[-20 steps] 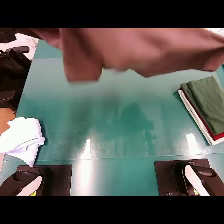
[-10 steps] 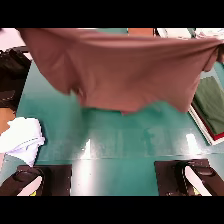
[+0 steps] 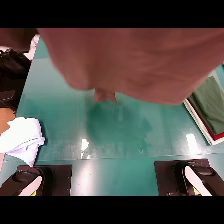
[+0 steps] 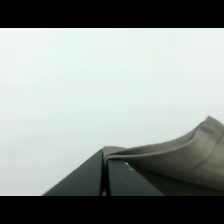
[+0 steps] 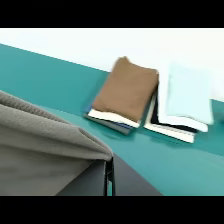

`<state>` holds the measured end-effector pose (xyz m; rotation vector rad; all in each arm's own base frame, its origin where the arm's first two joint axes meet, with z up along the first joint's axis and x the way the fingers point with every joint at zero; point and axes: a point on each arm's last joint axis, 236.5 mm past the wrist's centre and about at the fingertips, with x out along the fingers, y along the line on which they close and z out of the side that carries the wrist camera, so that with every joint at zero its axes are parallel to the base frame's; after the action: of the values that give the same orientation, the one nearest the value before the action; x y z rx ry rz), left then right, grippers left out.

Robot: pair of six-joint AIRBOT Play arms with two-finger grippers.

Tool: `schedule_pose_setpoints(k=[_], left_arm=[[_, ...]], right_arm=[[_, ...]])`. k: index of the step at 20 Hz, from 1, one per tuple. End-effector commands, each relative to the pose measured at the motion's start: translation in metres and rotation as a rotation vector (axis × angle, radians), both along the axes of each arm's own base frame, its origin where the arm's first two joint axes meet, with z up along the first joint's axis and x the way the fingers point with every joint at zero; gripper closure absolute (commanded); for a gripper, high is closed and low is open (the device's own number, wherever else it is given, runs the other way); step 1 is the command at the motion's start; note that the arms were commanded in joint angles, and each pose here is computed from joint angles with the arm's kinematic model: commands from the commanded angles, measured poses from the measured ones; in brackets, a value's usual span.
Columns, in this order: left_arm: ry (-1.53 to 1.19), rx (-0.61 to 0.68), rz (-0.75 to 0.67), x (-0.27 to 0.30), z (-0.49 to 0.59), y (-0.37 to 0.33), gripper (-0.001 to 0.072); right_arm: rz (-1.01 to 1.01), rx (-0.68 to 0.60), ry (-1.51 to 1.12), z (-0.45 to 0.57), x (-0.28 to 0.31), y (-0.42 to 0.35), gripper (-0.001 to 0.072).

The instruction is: Fold the shirts.

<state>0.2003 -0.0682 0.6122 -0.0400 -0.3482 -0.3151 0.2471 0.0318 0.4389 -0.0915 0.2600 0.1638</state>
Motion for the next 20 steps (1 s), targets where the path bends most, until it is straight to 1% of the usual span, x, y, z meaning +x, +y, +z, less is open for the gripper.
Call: schedule_pose_setpoints(k=[1, 3, 5, 7, 9, 11, 13, 14, 15, 16, 17, 18, 20], left_arm=[[0.021, 0.030, 0.021, 0.015, -0.006, 0.000, 0.0685], [0.157, 0.070, 0.058, 0.077, -0.051, -0.003, 0.0685], [0.354, 0.125, 0.072, 0.149, -0.120, -0.013, 0.0684], [0.590, 0.177, 0.064, 0.226, -0.215, -0.027, 0.0684], [0.782, 0.207, 0.058, 0.289, -0.306, -0.039, 0.0683], [0.930, 0.210, 0.060, 0.332, -0.386, -0.046, 0.0683], [1.062, 0.212, 0.060, 0.349, -0.449, -0.049, 0.0672], [1.110, 0.224, 0.059, 0.350, -0.468, -0.050, 0.0390], [1.132, 0.231, 0.059, 0.349, -0.476, -0.049, 0.0177], [1.135, 0.238, 0.064, 0.348, -0.475, -0.046, 0.0182], [1.132, 0.231, 0.073, 0.345, -0.469, -0.040, 0.0182], [1.141, 0.222, 0.087, 0.340, -0.462, -0.029, 0.0182], [1.208, 0.212, 0.116, 0.315, -0.453, -0.003, 0.0182]], right_arm=[[-0.051, 0.022, 0.080, -0.002, -0.011, -0.009, 0.0693], [-0.064, 0.070, 0.167, -0.022, 0.007, -0.011, 0.0693], [-0.079, 0.121, 0.316, -0.066, 0.037, -0.016, 0.0693], [-0.084, 0.166, 0.521, -0.135, 0.071, -0.015, 0.0693], [-0.113, 0.193, 0.720, -0.216, 0.100, -0.015, 0.0693], [-0.145, 0.183, 0.837, -0.287, 0.126, -0.012, 0.0693], [-0.121, 0.182, 0.890, -0.335, 0.148, 0.005, 0.0691], [-0.107, 0.177, 0.903, -0.350, 0.157, 0.014, 0.0689], [-0.093, 0.170, 0.913, -0.362, 0.166, 0.022, 0.0684], [-0.084, 0.165, 0.916, -0.368, 0.174, 0.027, 0.0550], [-0.081, 0.166, 0.910, -0.369, 0.184, 0.029, 0.0300], [-0.079, 0.168, 0.900, -0.364, 0.192, 0.030, 0.0214], [-0.074, 0.163, 0.871, -0.347, 0.196, 0.025, 0.0216]])
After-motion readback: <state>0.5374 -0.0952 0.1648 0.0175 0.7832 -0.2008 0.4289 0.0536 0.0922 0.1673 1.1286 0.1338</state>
